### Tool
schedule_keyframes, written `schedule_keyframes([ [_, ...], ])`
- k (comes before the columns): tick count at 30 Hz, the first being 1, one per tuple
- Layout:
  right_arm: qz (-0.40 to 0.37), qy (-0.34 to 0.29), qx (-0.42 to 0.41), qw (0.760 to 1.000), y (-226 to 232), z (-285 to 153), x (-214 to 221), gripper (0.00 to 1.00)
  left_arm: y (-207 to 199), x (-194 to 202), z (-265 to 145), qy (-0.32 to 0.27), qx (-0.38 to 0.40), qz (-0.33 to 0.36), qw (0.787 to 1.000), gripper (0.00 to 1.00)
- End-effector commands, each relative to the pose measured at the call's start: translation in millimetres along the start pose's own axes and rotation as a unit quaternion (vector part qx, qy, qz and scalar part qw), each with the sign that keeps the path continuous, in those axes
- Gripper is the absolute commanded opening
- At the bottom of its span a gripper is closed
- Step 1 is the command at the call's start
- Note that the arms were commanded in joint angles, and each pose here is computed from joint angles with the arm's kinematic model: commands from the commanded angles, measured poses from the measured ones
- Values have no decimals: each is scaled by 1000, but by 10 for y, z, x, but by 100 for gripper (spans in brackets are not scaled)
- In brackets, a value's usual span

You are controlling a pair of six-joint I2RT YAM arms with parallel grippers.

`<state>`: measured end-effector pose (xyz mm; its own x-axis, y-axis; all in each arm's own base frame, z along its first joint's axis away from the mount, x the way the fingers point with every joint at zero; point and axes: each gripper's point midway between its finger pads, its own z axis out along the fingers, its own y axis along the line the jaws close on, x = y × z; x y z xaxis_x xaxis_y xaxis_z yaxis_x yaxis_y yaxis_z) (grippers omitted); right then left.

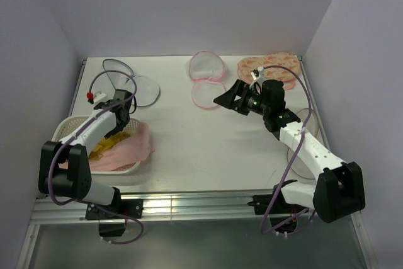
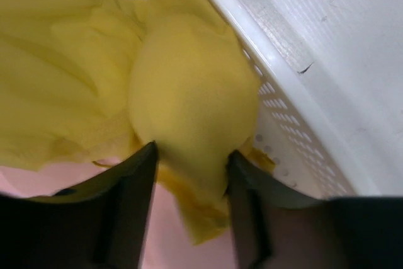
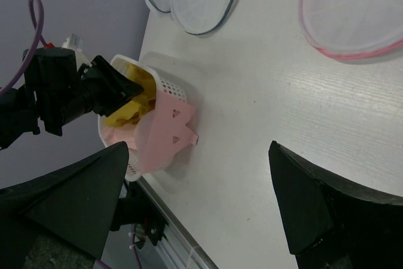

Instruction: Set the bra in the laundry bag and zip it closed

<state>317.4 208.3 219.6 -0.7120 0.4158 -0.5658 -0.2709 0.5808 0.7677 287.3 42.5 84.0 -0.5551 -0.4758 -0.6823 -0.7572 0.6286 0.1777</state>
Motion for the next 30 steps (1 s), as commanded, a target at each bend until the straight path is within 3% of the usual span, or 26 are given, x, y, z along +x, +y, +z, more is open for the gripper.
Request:
schedule_keyframes([
  [1,-10,-8,-20,1000,89,-3,-37,99,-17,-110,-89,-16,17,-12,1000,48],
  [2,-10,-9,-21,1000,93,-6,-39,99,-17,-118,-110,-15,20,-14,1000,32],
  [4,-10,-8,-20,1000,86,-6,-32,99,-33,-198,-200,-21,40,-22,999,16],
  [7,-11,-8,-19,1000,77,-4,-29,99,-7,-348,-349,-36,59,-31,997,1],
  [17,-12,-7,-22,1000,76,27,-33,99,148,-1092,-1228,-105,173,-71,977,0],
  [24,-20,-24,-20,999,149,-29,-126,99,32,-1673,-2167,-150,319,-78,933,0],
  [30,-29,-53,-9,998,236,-152,-258,99,-496,-1668,-2913,-145,427,-50,891,0],
])
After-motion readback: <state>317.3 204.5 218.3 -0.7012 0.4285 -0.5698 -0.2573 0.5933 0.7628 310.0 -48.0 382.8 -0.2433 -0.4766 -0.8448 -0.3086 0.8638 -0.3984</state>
